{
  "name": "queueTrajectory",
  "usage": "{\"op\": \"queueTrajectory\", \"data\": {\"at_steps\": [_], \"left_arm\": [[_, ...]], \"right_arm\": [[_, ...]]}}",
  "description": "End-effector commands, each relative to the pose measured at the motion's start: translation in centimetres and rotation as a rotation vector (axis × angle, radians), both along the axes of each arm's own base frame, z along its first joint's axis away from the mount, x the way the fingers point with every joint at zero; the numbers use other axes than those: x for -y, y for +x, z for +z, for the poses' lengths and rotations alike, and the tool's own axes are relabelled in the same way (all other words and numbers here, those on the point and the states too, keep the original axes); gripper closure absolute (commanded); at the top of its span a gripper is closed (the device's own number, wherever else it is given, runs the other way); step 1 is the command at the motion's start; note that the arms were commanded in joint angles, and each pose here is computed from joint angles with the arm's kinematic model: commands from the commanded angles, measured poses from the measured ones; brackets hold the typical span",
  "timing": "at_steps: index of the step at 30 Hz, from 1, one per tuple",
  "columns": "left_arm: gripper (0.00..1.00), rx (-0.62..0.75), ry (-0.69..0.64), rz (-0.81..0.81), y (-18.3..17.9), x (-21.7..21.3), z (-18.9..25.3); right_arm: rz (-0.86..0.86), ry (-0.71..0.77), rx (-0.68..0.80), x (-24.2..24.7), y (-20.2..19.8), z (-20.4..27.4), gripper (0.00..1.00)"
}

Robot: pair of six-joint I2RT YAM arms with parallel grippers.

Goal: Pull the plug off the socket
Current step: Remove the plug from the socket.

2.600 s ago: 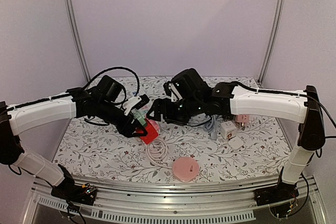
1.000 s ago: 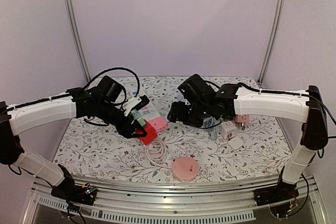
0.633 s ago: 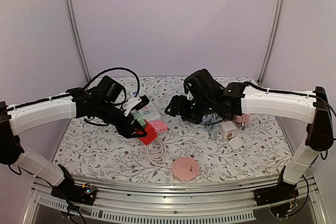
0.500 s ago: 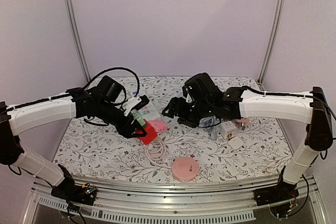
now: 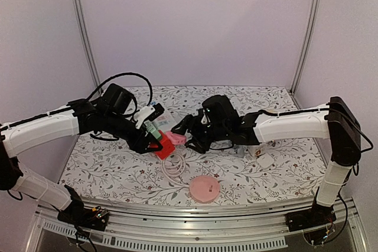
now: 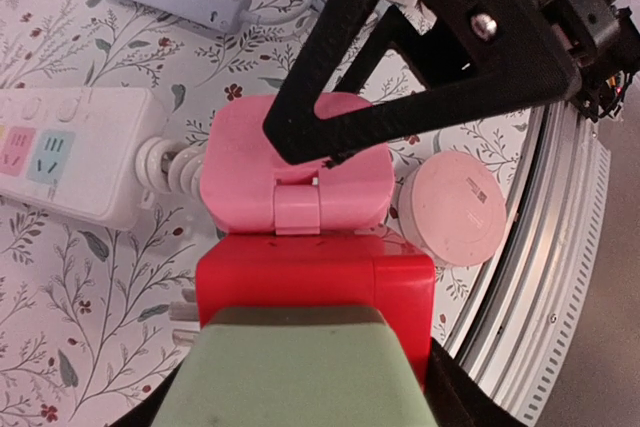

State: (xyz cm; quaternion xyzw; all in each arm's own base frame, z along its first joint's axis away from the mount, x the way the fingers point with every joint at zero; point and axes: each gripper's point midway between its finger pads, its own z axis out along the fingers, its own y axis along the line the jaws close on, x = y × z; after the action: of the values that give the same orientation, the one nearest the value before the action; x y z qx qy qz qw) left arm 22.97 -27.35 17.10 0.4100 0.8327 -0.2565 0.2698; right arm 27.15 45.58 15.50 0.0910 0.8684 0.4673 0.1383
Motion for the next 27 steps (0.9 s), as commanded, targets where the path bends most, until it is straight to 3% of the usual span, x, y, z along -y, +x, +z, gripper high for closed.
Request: {"op": "queueTrajectory", "data": {"at_steps": [1,6,13,27], "left_arm": [[0.76,0.130,-0.105,-0.043,0.7,1.6,3.5],[0.76,0.125,-0.104,-0.048,0.7,1.7,3.3],[0.76,0.123,-0.097,-0.048,0.7,1.7,3.1],[0.76,0.117,-0.086,-0.054,0.6,1.9,2.8]], "right_arm": [[-0.008,0.078,-0.023,-1.1,0.6,0.4,0.23],[-0.002,0.108,-0.020,-1.6,0.7,0.9,0.31],[-0.036,0.101,0.033,-0.6,1.1,2.0,0.50],[0.036,0.128,0.101,-2.1,0.6,4.3,0.61]]}}
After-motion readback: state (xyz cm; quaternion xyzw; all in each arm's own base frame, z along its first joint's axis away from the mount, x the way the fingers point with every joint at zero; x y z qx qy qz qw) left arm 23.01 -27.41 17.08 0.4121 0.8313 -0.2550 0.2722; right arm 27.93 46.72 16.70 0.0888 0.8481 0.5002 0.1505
